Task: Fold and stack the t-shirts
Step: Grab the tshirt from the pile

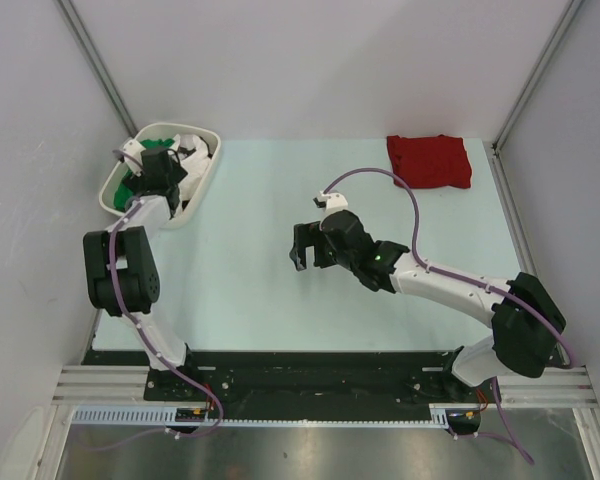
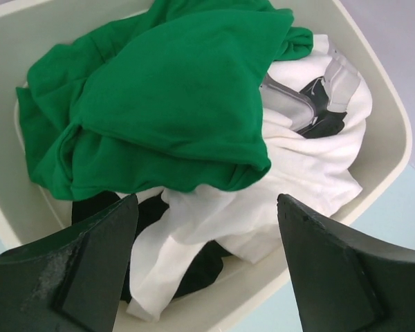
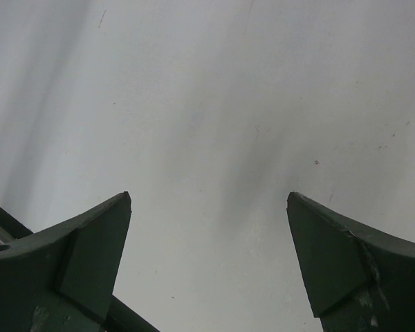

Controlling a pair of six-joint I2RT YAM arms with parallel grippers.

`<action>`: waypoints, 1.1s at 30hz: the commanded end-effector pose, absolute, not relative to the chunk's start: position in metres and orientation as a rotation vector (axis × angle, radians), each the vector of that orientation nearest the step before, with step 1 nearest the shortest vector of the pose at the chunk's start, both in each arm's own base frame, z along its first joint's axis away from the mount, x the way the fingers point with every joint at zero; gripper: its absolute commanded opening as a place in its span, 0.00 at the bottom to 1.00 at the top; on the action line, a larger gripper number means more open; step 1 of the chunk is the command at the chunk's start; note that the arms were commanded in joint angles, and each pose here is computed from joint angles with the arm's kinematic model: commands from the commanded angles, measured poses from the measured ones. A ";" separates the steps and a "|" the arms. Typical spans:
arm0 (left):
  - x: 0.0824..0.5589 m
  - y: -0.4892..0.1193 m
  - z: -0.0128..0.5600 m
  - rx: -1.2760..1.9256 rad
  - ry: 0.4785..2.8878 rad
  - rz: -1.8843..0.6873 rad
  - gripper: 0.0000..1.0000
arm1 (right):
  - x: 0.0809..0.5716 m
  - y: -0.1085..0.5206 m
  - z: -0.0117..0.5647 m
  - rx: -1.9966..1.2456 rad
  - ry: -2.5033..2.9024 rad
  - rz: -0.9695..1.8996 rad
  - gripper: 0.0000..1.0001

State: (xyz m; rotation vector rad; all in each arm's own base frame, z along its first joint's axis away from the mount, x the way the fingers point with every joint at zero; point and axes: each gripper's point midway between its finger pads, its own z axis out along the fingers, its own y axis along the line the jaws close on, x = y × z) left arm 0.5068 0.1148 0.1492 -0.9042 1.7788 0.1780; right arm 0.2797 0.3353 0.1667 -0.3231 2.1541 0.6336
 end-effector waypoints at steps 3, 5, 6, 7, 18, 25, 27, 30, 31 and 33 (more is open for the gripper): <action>0.528 0.134 0.159 -0.898 1.734 0.154 0.86 | 0.284 0.347 0.170 -0.335 2.121 0.670 1.00; 0.530 0.135 0.155 -0.895 1.737 0.152 0.86 | 0.284 0.349 0.168 -0.342 2.122 0.676 0.99; 0.531 0.136 0.155 -0.895 1.736 0.153 0.86 | 0.284 0.349 0.167 -0.340 2.123 0.679 1.00; 0.531 0.138 0.154 -0.899 1.736 0.153 0.83 | 0.284 0.350 0.163 -0.341 2.132 0.676 1.00; 0.531 0.146 0.166 -0.910 1.684 0.124 0.22 | 0.282 0.359 0.148 -0.356 2.160 0.689 1.00; 0.513 0.131 0.174 -0.946 1.621 0.003 0.00 | 0.274 0.366 0.152 -0.368 2.156 0.723 0.99; 0.501 0.124 0.176 -0.947 1.619 -0.032 0.00 | 0.269 0.368 0.156 -0.375 2.150 0.733 1.00; 0.482 0.114 0.178 -0.974 1.594 -0.100 0.00 | 0.259 0.372 0.162 -0.391 2.143 0.749 1.00; 0.478 0.111 0.184 -0.983 1.561 -0.134 0.00 | 0.257 0.373 0.162 -0.392 2.143 0.747 1.00; 0.461 0.100 0.186 -0.981 1.543 -0.192 0.00 | 0.247 0.377 0.167 -0.411 2.133 0.753 1.00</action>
